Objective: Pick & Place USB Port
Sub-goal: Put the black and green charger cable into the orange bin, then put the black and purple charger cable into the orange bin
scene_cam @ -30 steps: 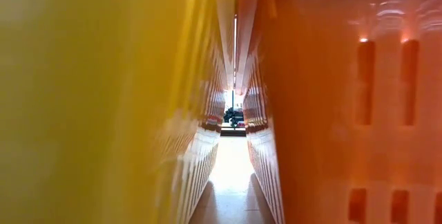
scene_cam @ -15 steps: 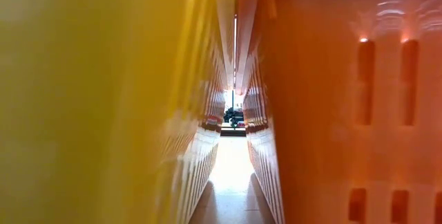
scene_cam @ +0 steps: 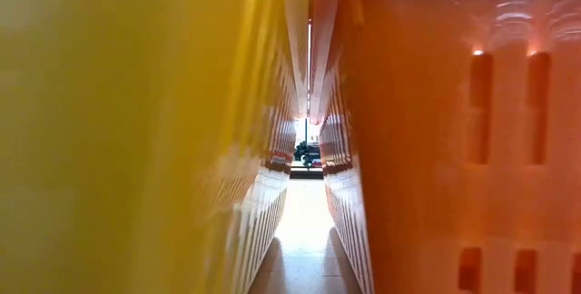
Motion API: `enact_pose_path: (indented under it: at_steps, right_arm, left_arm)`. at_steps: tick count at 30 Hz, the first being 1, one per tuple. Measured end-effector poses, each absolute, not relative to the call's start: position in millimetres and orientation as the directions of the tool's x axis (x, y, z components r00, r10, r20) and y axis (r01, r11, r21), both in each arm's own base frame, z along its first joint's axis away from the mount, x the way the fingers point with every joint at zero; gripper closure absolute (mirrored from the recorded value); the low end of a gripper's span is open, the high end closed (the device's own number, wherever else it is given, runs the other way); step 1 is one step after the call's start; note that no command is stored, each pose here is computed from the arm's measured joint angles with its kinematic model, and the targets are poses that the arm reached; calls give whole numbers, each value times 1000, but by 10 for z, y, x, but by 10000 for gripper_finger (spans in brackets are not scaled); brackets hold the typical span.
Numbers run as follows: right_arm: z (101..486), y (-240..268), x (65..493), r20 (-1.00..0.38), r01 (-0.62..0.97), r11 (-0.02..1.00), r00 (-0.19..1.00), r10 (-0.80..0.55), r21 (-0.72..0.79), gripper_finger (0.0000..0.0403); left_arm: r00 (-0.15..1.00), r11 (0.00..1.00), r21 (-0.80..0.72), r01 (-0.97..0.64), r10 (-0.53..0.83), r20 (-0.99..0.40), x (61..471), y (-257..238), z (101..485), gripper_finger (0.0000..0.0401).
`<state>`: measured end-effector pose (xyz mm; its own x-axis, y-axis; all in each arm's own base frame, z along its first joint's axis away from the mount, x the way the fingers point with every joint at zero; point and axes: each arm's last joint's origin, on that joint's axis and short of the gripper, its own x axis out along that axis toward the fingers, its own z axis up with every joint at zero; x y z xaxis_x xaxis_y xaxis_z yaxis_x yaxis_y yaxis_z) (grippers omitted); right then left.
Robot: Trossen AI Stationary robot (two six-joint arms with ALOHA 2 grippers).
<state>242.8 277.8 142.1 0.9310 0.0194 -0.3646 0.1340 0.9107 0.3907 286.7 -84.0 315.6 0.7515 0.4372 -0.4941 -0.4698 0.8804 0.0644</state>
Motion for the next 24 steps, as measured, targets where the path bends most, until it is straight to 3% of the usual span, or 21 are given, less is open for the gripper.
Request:
enact_pose_path:
  at_steps: [10, 24]
  right_arm:
    - [1422, 2780, 2431, -367, 128, 911, 930, 28, 393, 378]
    - [1422, 2781, 2431, -368, 126, 911, 929, 31, 393, 374]
  left_arm:
    - [752, 880, 65, -470, 437, -494, 2867, -841, 3156, 323]
    - [752, 880, 64, -470, 437, -494, 2867, -841, 3156, 323]
